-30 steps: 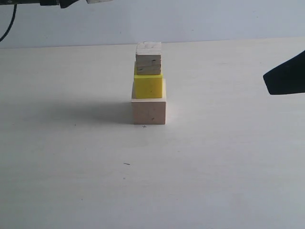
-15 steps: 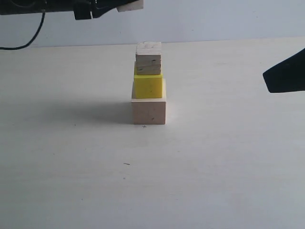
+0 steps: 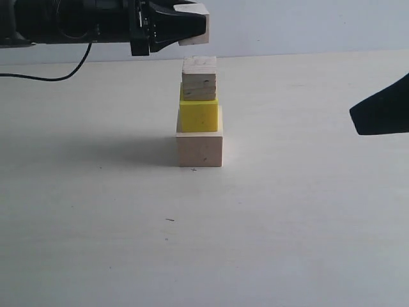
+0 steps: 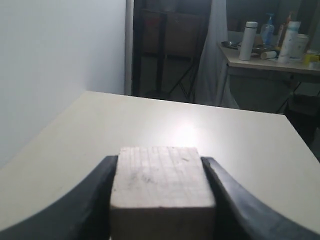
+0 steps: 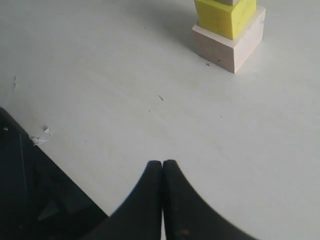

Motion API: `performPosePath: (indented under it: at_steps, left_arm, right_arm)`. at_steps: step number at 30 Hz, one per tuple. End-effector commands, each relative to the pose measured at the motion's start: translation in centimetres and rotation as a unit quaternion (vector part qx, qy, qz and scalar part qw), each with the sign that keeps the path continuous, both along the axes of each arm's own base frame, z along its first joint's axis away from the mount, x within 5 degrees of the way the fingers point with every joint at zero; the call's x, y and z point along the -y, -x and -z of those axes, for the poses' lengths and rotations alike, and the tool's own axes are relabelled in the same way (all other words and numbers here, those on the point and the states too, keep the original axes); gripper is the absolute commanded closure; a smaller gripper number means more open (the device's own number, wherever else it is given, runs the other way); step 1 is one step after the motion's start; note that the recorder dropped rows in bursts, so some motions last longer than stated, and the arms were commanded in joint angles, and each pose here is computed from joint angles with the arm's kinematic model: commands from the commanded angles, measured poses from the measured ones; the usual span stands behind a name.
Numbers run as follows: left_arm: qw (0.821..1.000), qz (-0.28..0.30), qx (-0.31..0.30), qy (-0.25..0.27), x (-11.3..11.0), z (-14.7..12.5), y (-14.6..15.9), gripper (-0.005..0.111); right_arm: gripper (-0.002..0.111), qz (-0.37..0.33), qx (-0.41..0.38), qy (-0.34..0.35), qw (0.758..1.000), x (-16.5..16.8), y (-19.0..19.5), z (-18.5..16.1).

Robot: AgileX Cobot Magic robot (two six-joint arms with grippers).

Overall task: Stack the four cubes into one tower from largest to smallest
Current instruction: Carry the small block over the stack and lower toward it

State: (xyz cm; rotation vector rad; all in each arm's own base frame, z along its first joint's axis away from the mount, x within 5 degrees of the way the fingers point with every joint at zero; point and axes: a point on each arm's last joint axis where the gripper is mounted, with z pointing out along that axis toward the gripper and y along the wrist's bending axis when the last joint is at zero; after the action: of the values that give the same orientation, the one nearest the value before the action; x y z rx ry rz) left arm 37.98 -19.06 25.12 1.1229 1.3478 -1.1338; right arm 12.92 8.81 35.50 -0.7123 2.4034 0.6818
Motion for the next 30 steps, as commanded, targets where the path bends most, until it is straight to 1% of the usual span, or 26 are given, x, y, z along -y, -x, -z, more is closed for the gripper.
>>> performPosePath:
  at_steps: [1,9,15,18,26,30]
  left_arm:
    - [0.999,0.005,0.028,0.018,0.3,-1.7,-0.3,0.107]
    - [0.999,0.005,0.029,0.019,0.3,-1.8,-0.3,0.107]
    - [1.0,0.005,0.016,0.011,0.5,0.4,-1.0,0.107]
    - [1.0,0.006,0.012,0.008,0.6,1.1,-1.4,0.107]
    - [0.998,0.026,0.049,-0.018,0.9,0.3,-1.9,0.107]
    - [0.998,0.027,0.054,-0.02,0.9,0.0,-2.0,0.107]
  right_arm:
    - [0.108,0.006,0.006,-0.002,1.0,0.0,-0.2,0.7]
    - [0.108,0.016,0.021,-0.008,1.0,0.0,-0.5,0.5]
    - [0.108,0.018,0.025,-0.011,0.999,0.0,-0.6,0.4]
    - [0.108,0.019,0.023,-0.01,1.0,-0.1,-0.7,0.5]
    - [0.108,0.018,-0.007,-0.001,1.0,-0.4,-1.6,1.6]
    - [0.108,0.017,-0.016,0.003,1.0,-0.5,-1.7,2.1]
